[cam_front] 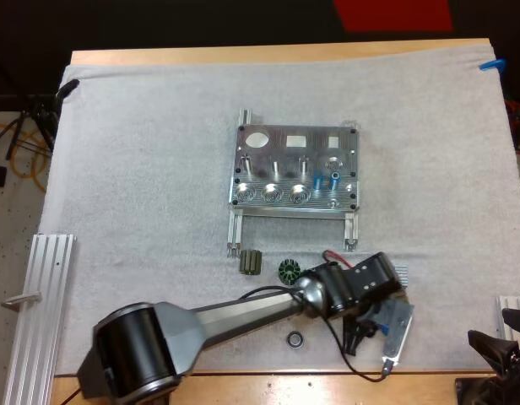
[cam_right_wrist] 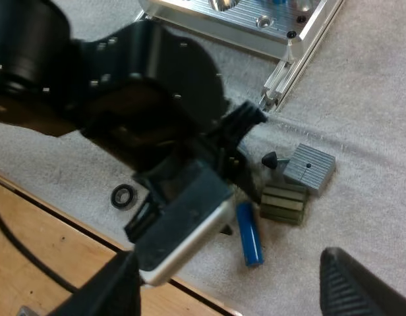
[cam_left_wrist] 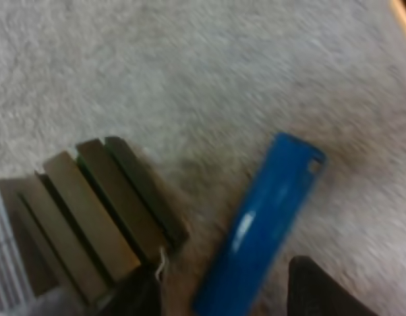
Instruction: Load cells from left to right
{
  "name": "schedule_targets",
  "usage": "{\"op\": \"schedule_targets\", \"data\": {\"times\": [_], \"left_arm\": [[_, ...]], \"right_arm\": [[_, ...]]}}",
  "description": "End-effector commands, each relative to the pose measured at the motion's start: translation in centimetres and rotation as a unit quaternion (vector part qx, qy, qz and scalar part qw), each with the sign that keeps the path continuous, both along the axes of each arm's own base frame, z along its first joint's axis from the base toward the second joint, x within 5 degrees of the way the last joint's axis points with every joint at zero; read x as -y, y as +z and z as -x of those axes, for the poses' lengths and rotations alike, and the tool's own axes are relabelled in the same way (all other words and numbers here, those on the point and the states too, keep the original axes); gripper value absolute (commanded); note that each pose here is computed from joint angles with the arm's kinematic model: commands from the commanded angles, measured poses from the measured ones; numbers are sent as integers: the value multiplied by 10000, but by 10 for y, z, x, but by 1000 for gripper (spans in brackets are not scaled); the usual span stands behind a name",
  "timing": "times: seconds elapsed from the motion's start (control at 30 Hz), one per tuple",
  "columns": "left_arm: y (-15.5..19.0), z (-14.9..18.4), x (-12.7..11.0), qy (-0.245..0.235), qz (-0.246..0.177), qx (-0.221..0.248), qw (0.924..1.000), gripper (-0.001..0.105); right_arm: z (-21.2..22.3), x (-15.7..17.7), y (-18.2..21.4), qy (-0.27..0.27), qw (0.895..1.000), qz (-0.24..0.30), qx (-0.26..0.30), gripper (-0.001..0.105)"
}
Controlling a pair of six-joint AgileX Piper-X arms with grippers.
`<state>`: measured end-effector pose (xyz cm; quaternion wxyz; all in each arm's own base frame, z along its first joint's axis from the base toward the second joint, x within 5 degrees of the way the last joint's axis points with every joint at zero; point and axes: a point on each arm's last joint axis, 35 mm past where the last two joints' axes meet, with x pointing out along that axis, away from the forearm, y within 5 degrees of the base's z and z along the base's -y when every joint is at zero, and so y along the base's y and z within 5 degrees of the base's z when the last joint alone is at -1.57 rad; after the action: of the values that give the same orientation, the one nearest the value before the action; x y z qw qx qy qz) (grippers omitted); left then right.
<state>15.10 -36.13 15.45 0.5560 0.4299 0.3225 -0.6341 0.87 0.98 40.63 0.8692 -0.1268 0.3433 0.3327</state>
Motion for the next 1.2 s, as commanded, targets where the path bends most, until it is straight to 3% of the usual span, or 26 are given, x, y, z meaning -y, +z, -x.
{"op": "schedule_targets", "data": {"times": [0.0,0.13,0.27,0.4,0.6,0.77,0.97,1.17], "left_arm": [[-2,0,4,60,-111,25,9999,43],[-12,1,3,16,-396,-142,9991,43],[-13,3,4,-38,-407,-221,9989,39],[-14,11,6,-135,-468,-218,9986,18],[-18,22,7,-140,-698,-96,9974,1],[8,19,1,-34,-904,-147,9958,0],[67,-7,-40,553,-840,-286,9945,0],[132,-39,-92,1469,14,-314,9887,0]], "right_arm": [[2,1,-1,-4,9999,46,-104,58],[2,1,-1,-4,9999,46,-104,58],[2,1,-1,-4,9999,46,-104,58],[2,1,-1,-4,9999,46,-104,58],[1,1,-1,-4,10000,17,-64,58],[0,0,1,-4,10000,-39,15,58],[-3,-2,5,-3,9996,-186,219,58],[-16,-11,11,-201,9985,-414,304,58]]}}
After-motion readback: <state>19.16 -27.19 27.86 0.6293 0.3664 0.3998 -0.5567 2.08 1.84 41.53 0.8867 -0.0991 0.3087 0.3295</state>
